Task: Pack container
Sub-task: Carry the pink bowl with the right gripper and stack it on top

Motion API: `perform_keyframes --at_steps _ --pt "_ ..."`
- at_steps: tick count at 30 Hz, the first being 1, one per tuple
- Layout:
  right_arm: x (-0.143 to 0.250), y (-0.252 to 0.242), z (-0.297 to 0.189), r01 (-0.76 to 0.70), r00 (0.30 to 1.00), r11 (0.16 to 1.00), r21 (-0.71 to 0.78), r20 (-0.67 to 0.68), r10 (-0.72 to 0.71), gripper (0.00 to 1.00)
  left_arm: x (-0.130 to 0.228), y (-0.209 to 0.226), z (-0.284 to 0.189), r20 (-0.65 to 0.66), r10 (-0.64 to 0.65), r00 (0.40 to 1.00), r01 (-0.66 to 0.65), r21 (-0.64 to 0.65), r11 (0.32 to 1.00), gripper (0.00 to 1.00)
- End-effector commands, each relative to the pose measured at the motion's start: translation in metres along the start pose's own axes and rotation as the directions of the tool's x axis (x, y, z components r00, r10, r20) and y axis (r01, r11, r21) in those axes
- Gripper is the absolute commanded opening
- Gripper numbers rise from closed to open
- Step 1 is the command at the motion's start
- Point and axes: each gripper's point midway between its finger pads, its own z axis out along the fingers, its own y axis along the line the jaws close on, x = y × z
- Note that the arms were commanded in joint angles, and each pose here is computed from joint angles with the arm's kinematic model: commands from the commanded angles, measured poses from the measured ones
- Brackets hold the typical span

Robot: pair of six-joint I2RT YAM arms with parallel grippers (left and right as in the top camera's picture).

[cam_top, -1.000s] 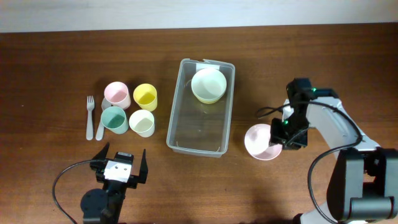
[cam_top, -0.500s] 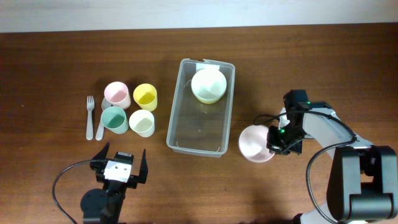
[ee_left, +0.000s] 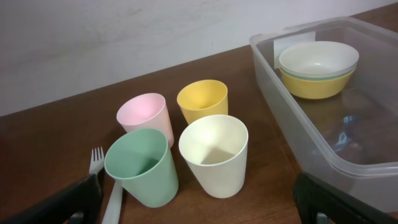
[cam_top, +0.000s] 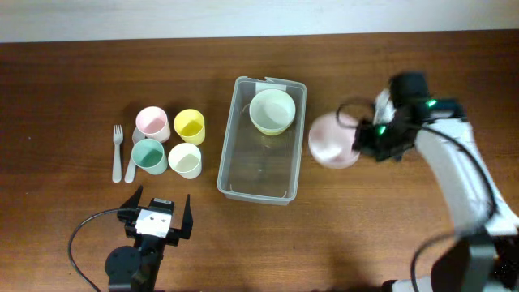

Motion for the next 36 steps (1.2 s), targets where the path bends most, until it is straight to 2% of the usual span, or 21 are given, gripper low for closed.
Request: perform_keyframes --at_steps 1,4,7,13,17,21,25,31,32,33,36 --pt "-0.030 0.052 -0.078 0.104 0.976 0.990 -0.090 0.198 -0.085 0.04 0.000 -0.003 0.000 0.005 -0.012 1.000 0.012 0.015 1.000 1.00" --pt "-0.039 0.085 -0.103 0.190 0.950 0.975 -0.117 0.274 -0.152 0.04 0.000 -0.003 0.000 0.005 -0.012 1.000 0.012 0.015 1.000 1.00" --pt "-0.041 0.114 -0.099 0.268 0.929 0.953 -0.142 0.299 -0.217 0.04 0.000 -0.003 0.000 0.005 -0.012 1.000 0.012 0.015 1.000 1.00" --pt "-0.043 0.148 -0.023 0.330 0.936 0.930 -0.160 0.187 -0.300 0.04 0.000 -0.003 0.000 0.005 -0.012 1.000 0.012 0.015 1.000 1.00" --pt "-0.053 0.149 0.046 0.325 0.945 0.934 -0.152 0.102 -0.312 0.04 0.000 -0.003 0.000 0.005 -0.012 1.000 0.012 0.015 1.000 1.00" --pt "-0.063 0.148 0.101 0.345 0.938 0.927 -0.150 0.072 -0.338 0.04 0.000 -0.003 0.000 0.005 -0.012 1.000 0.012 0.015 1.000 1.00" --pt "-0.076 0.140 0.128 0.359 0.932 0.926 -0.114 0.091 -0.350 0.04 0.000 -0.003 0.000 0.005 -0.012 1.000 0.012 0.015 1.000 1.00" --pt "-0.092 0.137 0.132 0.357 0.929 0.929 -0.096 0.139 -0.343 0.04 0.000 -0.003 0.000 0.005 -0.012 1.000 0.012 0.015 1.000 1.00" --pt "-0.092 0.136 0.131 0.356 0.930 0.930 -0.096 0.140 -0.341 0.15 0.000 -0.003 0.000 0.005 -0.012 1.000 0.012 0.015 1.000 1.00" --pt "-0.091 0.135 0.131 0.353 0.931 0.931 -0.095 0.133 -0.340 0.32 0.000 -0.003 0.000 0.005 -0.012 1.000 0.012 0.015 1.000 1.00" --pt "-0.088 0.134 0.126 0.345 0.936 0.934 -0.089 0.110 -0.335 0.35 0.000 -0.003 0.000 0.005 -0.012 1.000 0.012 0.015 1.000 1.00"
